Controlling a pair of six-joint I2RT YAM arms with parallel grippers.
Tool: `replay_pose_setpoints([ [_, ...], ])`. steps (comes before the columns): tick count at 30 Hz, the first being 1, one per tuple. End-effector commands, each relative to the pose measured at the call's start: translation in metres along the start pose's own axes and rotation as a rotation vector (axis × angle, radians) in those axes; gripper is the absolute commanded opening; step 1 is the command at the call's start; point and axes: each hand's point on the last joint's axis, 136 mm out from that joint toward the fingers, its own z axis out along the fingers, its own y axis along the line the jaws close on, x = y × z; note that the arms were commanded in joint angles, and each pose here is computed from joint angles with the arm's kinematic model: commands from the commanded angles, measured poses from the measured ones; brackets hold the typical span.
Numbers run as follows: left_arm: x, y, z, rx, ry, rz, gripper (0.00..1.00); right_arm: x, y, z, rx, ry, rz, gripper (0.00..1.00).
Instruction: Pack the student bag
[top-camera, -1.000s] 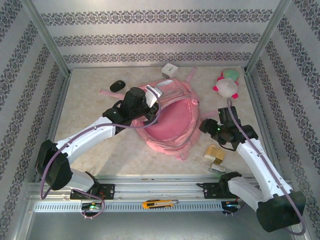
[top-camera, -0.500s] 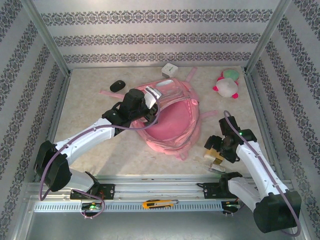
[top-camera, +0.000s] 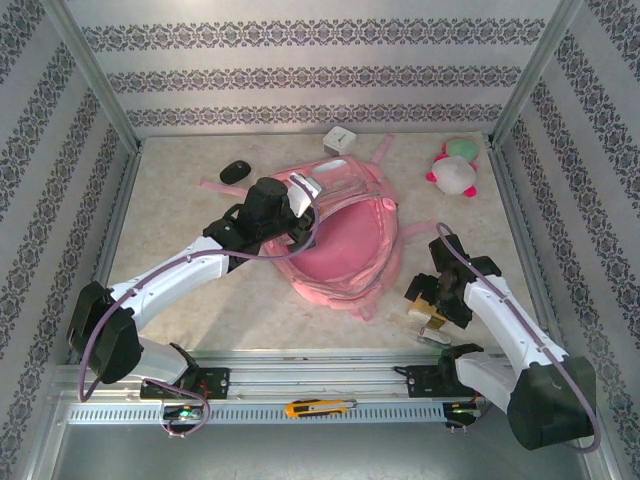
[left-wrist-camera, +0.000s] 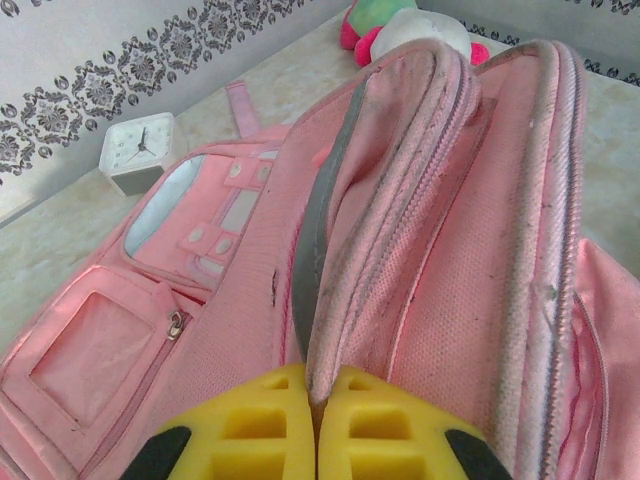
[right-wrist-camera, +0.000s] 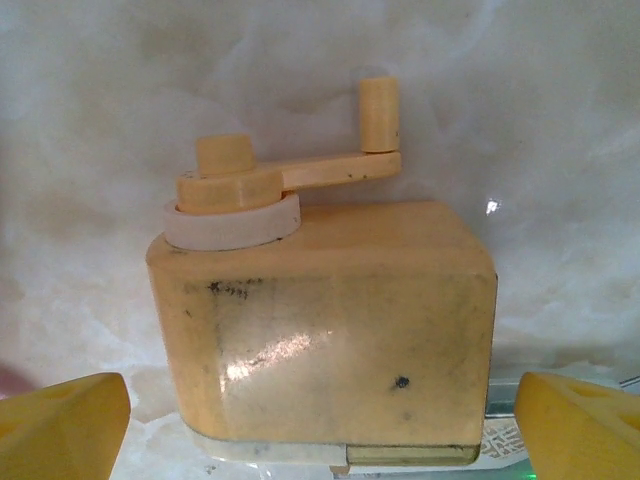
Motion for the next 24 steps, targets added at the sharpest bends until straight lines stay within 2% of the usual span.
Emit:
replay_pose_setpoints([
  [1, -0.031, 0.019, -0.017, -0.053, -0.115, -0.030, 0.00, -0.001, 0.001, 0.006, 0.020, 0.000, -0.018, 0.98],
  [9, -0.030, 0.021, -0.018, -0.053, -0.114, -0.033, 0.00, -0.007, -0.004, 0.014, 0.100, -0.005, -0.034, 0.98],
  [22, -0.034, 0.021, -0.015, -0.043, -0.108, -0.029, 0.00, -0.010, 0.007, 0.035, 0.095, 0.043, -0.040, 0.98],
  [24, -0.034, 0.022, -0.016, -0.048, -0.109, -0.028, 0.00, -0.010, 0.007, 0.037, 0.106, 0.053, -0.045, 0.95],
])
